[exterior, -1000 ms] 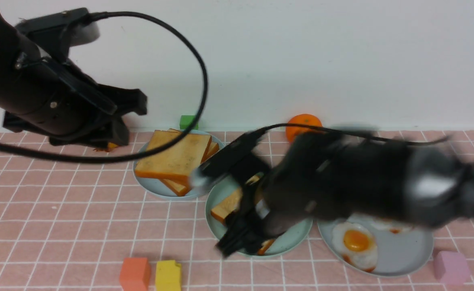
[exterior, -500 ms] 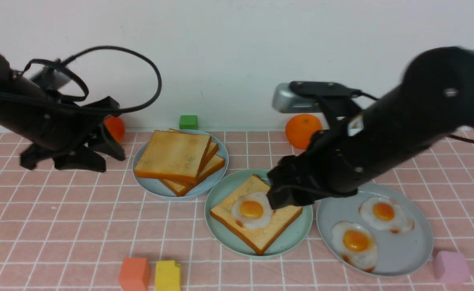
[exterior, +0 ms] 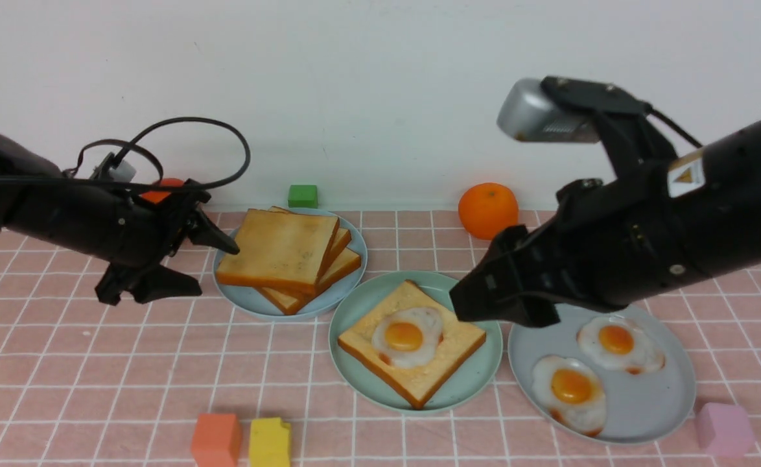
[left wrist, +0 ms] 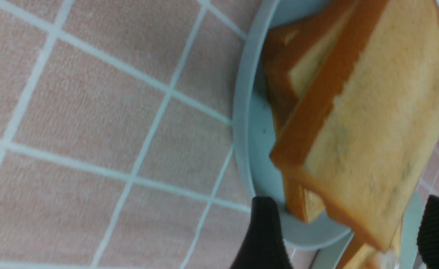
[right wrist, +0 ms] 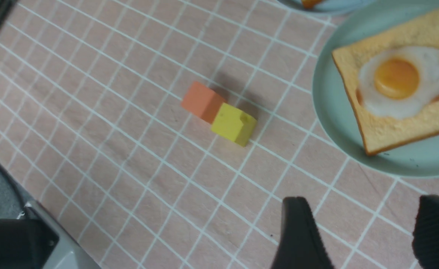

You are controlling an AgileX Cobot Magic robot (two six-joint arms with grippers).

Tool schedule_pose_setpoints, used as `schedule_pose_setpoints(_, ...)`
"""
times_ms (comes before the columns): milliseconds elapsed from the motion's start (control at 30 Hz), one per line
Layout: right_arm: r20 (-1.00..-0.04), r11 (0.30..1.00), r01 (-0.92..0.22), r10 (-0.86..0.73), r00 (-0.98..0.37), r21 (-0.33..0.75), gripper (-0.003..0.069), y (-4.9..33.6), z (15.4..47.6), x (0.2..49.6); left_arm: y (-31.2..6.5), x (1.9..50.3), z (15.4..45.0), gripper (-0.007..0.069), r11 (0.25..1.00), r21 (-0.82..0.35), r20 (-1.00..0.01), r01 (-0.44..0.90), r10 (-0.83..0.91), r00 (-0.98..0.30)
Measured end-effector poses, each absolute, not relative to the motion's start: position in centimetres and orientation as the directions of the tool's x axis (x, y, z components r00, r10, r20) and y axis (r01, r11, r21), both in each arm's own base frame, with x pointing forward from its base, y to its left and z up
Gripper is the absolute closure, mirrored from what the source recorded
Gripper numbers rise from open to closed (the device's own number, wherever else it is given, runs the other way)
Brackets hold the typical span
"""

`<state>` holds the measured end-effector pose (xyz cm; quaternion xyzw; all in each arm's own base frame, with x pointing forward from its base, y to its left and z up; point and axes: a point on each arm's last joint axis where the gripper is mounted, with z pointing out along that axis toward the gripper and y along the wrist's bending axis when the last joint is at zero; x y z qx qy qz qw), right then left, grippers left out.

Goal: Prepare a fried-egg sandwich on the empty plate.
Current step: Use the left arm to grab a slice of bread

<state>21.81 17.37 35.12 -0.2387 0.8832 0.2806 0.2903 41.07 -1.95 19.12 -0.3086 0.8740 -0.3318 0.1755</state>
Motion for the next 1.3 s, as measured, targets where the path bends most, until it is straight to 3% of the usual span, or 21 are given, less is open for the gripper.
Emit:
schedule_pose_setpoints(400,-0.651,0.720,-0.588,-0.252,-0.717,0.369,0.0227,17.3,35.5,21.4,-1.9,42.1,16.7,0.0145,0.499,-0.714,-0.033,-0.491,-0.724,-0.689)
schedule_pose_setpoints(667,-0.649,0.717,-0.586,-0.246,-0.720,0.378,0.0227,17.3,35.5,21.4,-2.0,42.5,15.8,0.0309,0.490,-0.734,-0.038,-0.470,-0.721,-0.692)
schedule_pose_setpoints(900,-0.646,0.714,-0.583,-0.240,-0.725,0.389,0.0227,17.4,35.5,21.4,-2.0,42.6,15.8,0.0501,0.492,-0.736,-0.043,-0.464,-0.719,-0.694)
schedule_pose_setpoints(1167,-0.646,0.714,-0.582,-0.239,-0.725,0.390,0.0227,17.4,35.5,21.4,-2.0,42.5,16.1,0.0506,0.502,-0.736,-0.055,-0.453,-0.712,-0.700)
schedule_pose_setpoints(1300,-0.654,0.711,-0.586,-0.235,-0.719,0.388,0.0227,17.2,35.8,21.1,-2.1,42.2,18.5,0.0506,0.540,-0.752,-0.130,-0.379,-0.684,-0.718)
